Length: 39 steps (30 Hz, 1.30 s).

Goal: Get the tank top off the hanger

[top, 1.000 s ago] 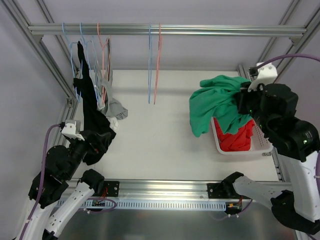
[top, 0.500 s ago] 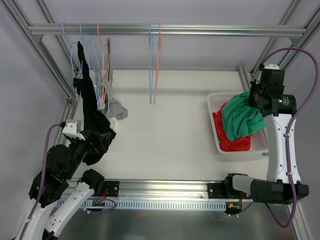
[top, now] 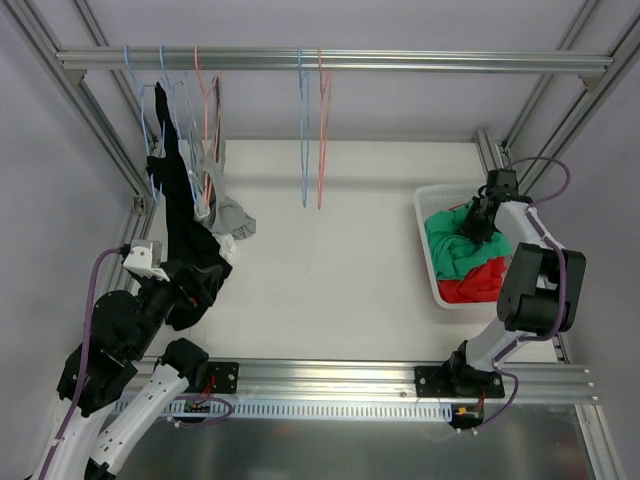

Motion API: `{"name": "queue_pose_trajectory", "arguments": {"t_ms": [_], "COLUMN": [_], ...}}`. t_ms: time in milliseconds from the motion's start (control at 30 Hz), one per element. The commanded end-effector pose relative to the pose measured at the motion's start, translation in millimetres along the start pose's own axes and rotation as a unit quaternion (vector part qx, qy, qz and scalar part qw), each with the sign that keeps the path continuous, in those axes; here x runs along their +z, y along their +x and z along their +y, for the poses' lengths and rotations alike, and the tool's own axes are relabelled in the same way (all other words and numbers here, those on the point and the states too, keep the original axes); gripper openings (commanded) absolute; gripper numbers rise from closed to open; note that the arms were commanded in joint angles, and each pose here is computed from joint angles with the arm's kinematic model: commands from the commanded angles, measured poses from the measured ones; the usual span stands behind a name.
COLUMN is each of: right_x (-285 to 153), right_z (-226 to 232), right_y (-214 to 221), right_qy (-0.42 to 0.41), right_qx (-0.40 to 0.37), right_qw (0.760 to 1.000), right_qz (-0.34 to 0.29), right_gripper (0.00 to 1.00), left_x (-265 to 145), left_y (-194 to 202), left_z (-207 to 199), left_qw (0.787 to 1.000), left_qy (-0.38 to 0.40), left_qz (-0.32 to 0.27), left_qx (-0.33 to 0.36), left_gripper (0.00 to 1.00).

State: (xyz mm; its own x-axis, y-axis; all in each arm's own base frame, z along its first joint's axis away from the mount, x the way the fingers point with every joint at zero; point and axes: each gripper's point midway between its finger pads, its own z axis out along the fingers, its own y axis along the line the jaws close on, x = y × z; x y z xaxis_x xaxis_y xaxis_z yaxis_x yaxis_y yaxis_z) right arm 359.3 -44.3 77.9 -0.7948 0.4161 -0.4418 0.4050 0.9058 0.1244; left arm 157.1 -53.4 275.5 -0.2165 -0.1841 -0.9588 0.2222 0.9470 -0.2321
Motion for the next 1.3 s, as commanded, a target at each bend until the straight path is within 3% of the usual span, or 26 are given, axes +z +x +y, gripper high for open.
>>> {"name": "queue_pose_trajectory", "arguments": {"t_ms": [0, 200, 367, 600, 667, 700, 867, 933, 1067, 1100, 1267], "right_x": [20.6, 48.0, 52.2, 33.8, 28.8, 26.3, -7.9, -22.4, -64.6, -78.5, -125.6], "right_z": [-0.2, -12.8, -22.6, -36.6, -29.9, -28.8, -22.2, -24.8, -28.2, -28.0, -28.3], "right_y": [0.4, 17.5, 16.2, 24.8, 23.2, 22.0, -5.3, -10.9, -34.4, -39.0, -53.9], "right_qy": [-0.019, 0.015, 0.043, 0.066, 0.047, 0.044, 0.021, 0.021, 0.01, 0.002, -0.005], "right_qx": [0.096, 0.197, 0.291, 0.346, 0.346, 0.34, 0.32, 0.31, 0.297, 0.293, 0.245], "right_qw": [0.995, 0.98, 0.955, 0.931, 0.933, 0.935, 0.939, 0.942, 0.938, 0.937, 0.943], "right_qz": [0.003, 0.018, -0.037, -0.09, -0.09, -0.089, -0.121, -0.13, -0.177, -0.192, -0.226], "right_gripper": [0.0, 0.0, 0.0, 0.02, 0.24, 0.44, 0.62, 0.81, 0.88, 0.98, 0.99], "left_x": [-3.2, -2.6, -0.4, 1.6, 1.6, 2.2, 1.8, 1.8, 4.7, 8.0, 16.9], "left_y": [-8.7, -8.7, -8.5, -7.2, -7.5, -7.0, -6.5, -6.6, -8.8, -8.4, -9.1], "left_z": [-0.8, 0.7, 1.5, 1.7, 1.0, 0.8, -0.2, -0.2, 2.6, 3.5, 6.4], "left_qw": [1.0, 1.0, 1.0, 1.0, 1.0, 1.0, 1.0, 1.0, 1.0, 0.999, 0.998], "left_qy": [0.003, -0.001, -0.006, -0.007, -0.006, -0.006, -0.003, -0.003, -0.017, -0.025, -0.047], "left_qz": [-0.026, -0.026, -0.023, -0.019, -0.018, -0.017, -0.017, -0.017, -0.014, -0.008, 0.009], "left_qx": [-0.014, -0.013, -0.011, -0.01, -0.01, -0.009, -0.01, -0.013, -0.02, -0.022, -0.028], "left_gripper": [0.99, 0.99, 0.99, 0.99, 0.99, 0.99, 0.99, 0.99, 0.99, 0.99, 0.99]}}
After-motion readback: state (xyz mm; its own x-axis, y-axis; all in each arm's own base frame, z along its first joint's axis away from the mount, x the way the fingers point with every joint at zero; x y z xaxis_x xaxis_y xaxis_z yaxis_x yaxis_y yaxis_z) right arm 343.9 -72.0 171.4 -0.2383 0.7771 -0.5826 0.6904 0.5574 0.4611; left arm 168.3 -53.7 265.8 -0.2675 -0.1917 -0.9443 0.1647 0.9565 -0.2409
